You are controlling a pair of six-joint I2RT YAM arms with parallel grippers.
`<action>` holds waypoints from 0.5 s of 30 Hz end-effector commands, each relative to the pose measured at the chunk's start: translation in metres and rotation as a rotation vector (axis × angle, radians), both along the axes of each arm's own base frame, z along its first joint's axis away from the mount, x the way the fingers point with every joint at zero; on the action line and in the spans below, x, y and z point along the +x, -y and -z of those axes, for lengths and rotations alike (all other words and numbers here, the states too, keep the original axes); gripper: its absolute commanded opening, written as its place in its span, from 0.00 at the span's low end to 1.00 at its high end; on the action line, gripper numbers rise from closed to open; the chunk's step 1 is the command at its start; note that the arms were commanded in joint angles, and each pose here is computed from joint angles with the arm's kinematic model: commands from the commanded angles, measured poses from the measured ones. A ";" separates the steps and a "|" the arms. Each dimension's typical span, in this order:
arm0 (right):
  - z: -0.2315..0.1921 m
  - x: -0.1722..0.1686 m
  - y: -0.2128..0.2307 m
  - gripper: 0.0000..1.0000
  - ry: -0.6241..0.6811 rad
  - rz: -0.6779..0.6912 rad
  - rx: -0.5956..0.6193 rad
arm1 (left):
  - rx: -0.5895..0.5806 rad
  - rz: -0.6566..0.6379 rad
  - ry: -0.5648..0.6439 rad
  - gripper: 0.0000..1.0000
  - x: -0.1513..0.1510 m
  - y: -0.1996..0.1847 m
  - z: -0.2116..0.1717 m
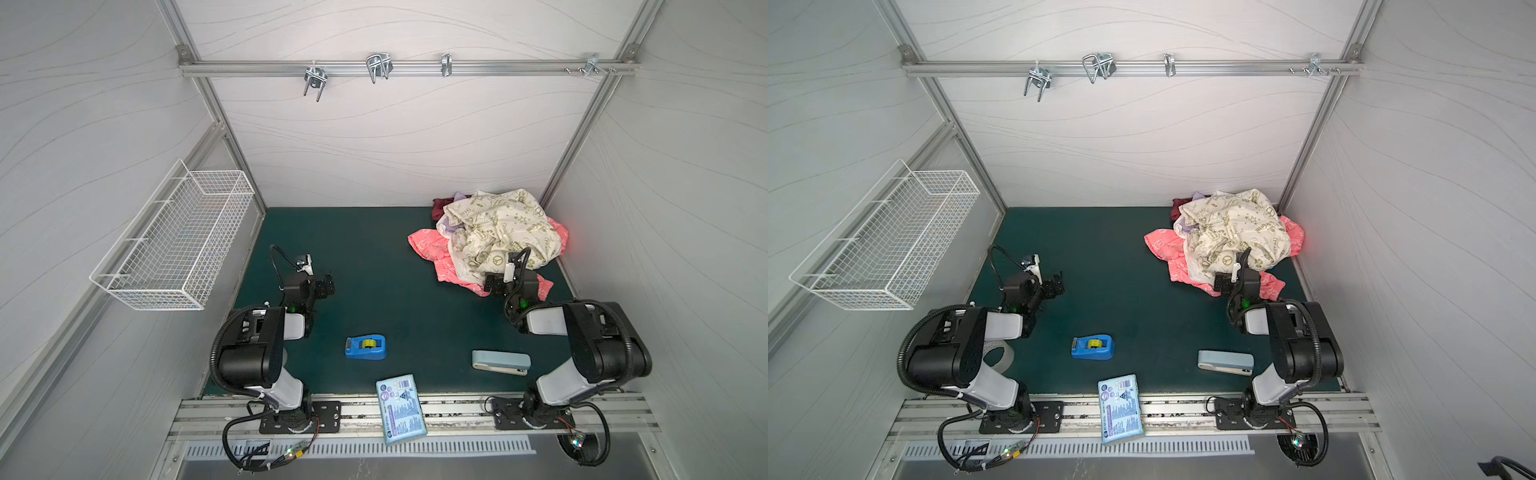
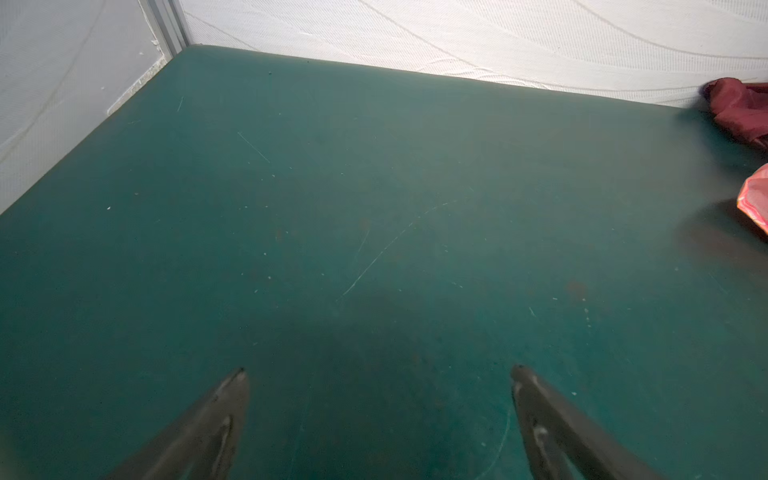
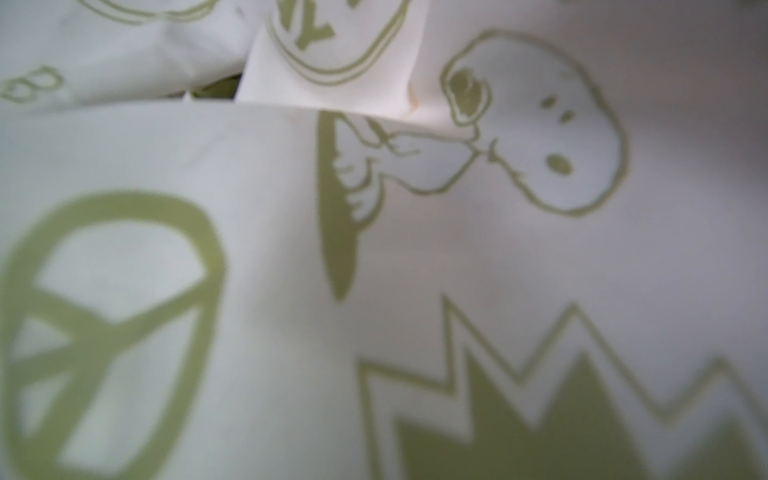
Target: Pick out a specific cloth from the pile
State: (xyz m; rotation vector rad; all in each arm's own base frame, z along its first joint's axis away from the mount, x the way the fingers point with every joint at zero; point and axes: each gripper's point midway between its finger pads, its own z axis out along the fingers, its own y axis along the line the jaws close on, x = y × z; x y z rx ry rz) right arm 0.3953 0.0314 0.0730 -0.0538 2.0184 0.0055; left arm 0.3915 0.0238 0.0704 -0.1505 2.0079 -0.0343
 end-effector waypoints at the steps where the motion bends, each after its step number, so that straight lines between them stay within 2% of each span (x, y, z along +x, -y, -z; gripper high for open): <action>1: -0.008 0.007 -0.003 0.99 0.028 -0.008 0.011 | 0.003 0.007 0.063 0.99 0.011 0.001 -0.020; 15: -0.009 0.007 -0.003 0.99 0.028 -0.008 0.011 | 0.002 0.007 0.065 0.99 0.012 0.001 -0.021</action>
